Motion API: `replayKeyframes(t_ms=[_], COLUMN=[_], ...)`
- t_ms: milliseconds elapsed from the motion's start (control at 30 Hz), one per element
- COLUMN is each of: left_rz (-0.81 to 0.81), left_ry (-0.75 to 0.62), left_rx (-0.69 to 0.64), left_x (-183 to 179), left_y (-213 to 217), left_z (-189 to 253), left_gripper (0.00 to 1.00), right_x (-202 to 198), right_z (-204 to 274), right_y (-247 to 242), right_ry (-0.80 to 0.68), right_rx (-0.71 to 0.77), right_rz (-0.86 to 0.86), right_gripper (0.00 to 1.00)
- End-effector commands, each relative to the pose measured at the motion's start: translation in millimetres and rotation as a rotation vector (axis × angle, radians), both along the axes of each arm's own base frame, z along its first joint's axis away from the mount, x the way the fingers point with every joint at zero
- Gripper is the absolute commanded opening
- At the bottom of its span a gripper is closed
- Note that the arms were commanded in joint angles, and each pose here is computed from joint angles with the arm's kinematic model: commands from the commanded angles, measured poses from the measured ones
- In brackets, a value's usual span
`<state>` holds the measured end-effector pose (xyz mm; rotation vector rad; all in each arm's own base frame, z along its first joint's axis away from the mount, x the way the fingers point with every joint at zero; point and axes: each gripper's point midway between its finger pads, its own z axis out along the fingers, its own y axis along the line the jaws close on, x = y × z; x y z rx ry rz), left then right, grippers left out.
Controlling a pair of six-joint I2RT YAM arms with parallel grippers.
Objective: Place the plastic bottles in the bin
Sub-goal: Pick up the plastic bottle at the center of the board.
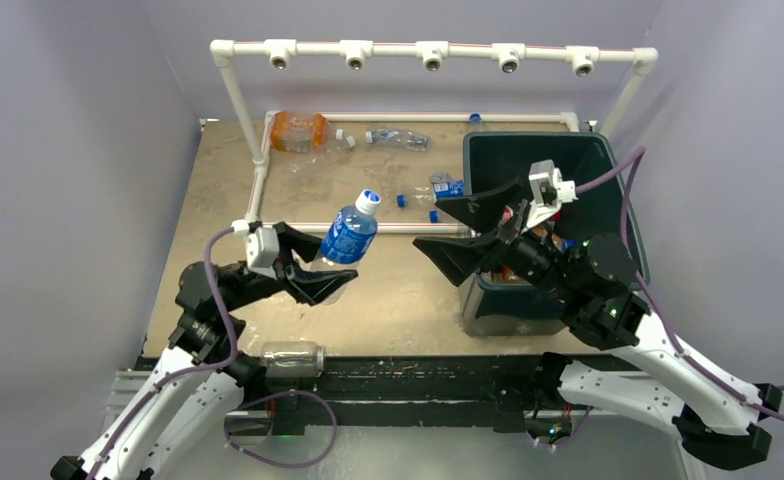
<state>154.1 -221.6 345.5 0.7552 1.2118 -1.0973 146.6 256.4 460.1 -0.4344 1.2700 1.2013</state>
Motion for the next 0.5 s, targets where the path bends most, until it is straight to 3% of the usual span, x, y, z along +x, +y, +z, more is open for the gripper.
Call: replayKeyframes(t_ms=[0,467], left_rz=[-0.08,-0.101], left_ry=[-0.142,-0.123], left_rx=[-0.082,-0.084], left_x=[-28,-31], left_y=[4,3], left_z=[26,11], left_gripper=[0.34,0.3], right_x=[-3,2], right_z=[32,35], right_y=[9,62], right_ry=[-0.032,0.006], right_rx=[0.087,0.107], right_rz=[0.044,0.205], right_gripper=[0.98,0.93])
